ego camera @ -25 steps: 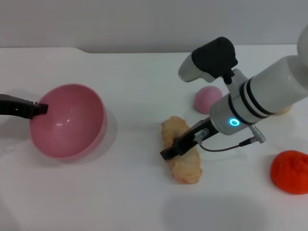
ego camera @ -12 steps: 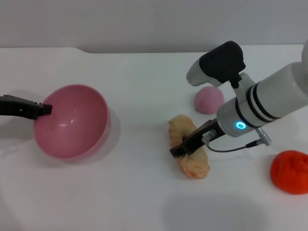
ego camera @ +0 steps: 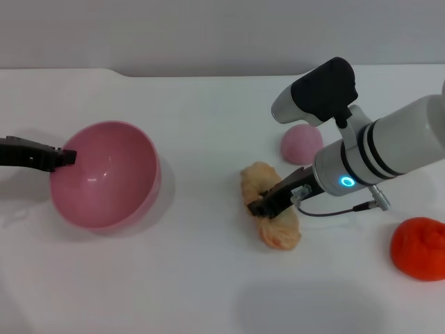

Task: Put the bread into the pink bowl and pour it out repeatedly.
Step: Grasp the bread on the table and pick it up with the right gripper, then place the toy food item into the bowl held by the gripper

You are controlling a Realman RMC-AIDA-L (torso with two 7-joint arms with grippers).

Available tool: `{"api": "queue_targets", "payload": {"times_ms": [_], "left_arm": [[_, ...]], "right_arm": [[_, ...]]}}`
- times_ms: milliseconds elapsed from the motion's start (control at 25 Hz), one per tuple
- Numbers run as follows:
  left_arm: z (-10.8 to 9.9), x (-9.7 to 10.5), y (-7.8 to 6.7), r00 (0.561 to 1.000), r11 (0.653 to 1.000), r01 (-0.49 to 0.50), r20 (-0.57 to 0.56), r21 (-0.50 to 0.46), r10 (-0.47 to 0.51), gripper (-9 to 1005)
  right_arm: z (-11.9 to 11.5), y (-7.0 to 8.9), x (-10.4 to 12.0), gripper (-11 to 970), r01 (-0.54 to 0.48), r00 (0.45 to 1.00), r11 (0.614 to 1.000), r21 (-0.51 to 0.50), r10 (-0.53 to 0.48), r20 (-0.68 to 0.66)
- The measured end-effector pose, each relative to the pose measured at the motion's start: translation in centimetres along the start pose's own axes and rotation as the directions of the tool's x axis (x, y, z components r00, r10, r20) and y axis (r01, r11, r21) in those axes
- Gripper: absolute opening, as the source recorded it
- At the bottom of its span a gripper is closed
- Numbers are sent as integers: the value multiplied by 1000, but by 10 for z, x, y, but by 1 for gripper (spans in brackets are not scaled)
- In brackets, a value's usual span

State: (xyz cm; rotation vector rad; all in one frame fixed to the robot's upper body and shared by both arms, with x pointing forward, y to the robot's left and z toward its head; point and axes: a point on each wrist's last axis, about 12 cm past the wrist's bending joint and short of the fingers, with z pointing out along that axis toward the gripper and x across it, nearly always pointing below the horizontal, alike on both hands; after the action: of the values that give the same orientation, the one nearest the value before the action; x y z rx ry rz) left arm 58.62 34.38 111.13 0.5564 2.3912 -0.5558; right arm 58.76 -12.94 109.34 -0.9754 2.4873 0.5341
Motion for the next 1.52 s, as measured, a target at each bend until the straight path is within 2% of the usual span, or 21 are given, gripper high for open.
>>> {"api": "queue_targets", "payload": {"times_ms": [640, 840, 1080, 1320, 1520], "left_arm": [[0, -3, 0, 1000, 1000, -1, -1, 2, 1, 46], [0, -3, -1, 1000, 1000, -5, -6, 3, 5, 46], [0, -8, -1, 1000, 1000, -12, -4, 5, 12, 46], [2, -9, -3, 1000, 1000, -14, -10, 16, 14, 46], [6, -10, -8, 999, 999, -23, -33, 29, 24, 46]], "right_arm": [[-5, 1, -5, 153, 12, 999, 1000, 11, -12, 45], [-14, 3, -7, 147, 19, 995, 1000, 21, -21, 100], [-34, 1, -13, 138, 57, 979, 993, 102, -75, 191], [-71, 2, -30, 128, 57, 921, 984, 171, -118, 371], [-106, 22, -58, 126, 146, 819, 958, 247, -257, 512]]}}
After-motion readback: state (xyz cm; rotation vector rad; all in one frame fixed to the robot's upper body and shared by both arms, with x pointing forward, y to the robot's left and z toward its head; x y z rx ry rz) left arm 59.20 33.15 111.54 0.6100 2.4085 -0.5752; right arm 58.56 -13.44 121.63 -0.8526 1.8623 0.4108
